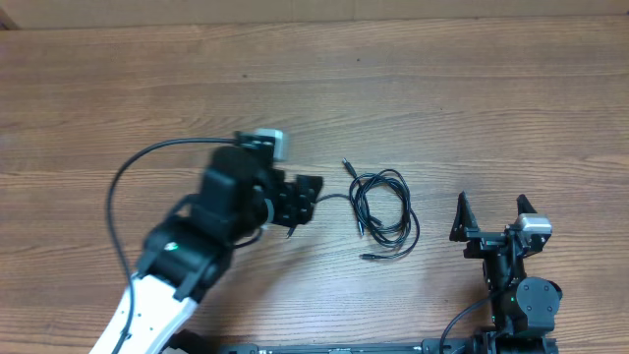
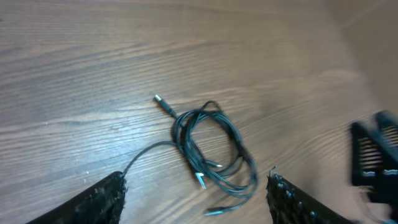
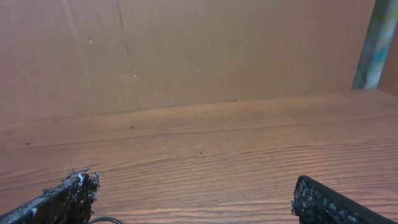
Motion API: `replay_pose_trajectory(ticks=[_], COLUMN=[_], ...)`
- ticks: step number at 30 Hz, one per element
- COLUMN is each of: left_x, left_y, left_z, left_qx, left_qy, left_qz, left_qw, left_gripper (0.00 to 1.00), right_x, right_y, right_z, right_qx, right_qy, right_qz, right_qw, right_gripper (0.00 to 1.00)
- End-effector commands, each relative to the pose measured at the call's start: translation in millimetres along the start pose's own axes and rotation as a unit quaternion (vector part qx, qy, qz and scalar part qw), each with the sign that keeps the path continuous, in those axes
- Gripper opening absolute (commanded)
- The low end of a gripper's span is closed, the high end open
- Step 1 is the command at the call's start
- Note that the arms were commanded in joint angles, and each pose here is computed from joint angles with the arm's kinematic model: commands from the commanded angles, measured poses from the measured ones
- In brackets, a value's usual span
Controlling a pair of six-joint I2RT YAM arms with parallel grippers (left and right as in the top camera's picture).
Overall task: Untangle cables
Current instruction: 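Reach the left gripper forward and grasp the black cable bundle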
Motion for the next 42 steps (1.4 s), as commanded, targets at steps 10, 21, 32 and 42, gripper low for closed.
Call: replay_pose_trajectory(ticks=[10,21,32,42], left_x=[-127.7,-197.8,-220.8,-235.6], left_y=[-7.0,15.8,18.5,25.9], left_z=[13.8,61.3,82.4,86.8], left_qx=[-0.052,-0.043,-0.058,-0.06], left_qy=[-0.034,0.085,0.105,0.093], left_qz=[-0.107,-0.092,-0.088,-0.098], left_qw=[0.992,0.991,0.989,0.989], left_gripper=[0.71,0.7,0.7,0.46], right_x=[-0.3,-0.3,-0.3,-0.3], right_y=[0.5,0.5,0.5,0.5], right_z=[2.2,2.1,2.2,2.2], right_qx=[0.001,0.001,0.001,0.001], right_qy=[-0.001,-0.002,-0.001,-0.001], right_qz=[-0.002,-0.002,-0.002,-0.002], right_qw=[1.0,1.0,1.0,1.0], right_gripper=[1.0,1.0,1.0,1.0])
Point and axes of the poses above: each gripper's point midway between its finger pads, its own x axis back along the fingers, its own y axis along the line the jaws close on, z = x × y, the point moved 8 cm from there along x, back along the fingers, and after that the axes turned 12 degrees about x, right-handed, at the moved point
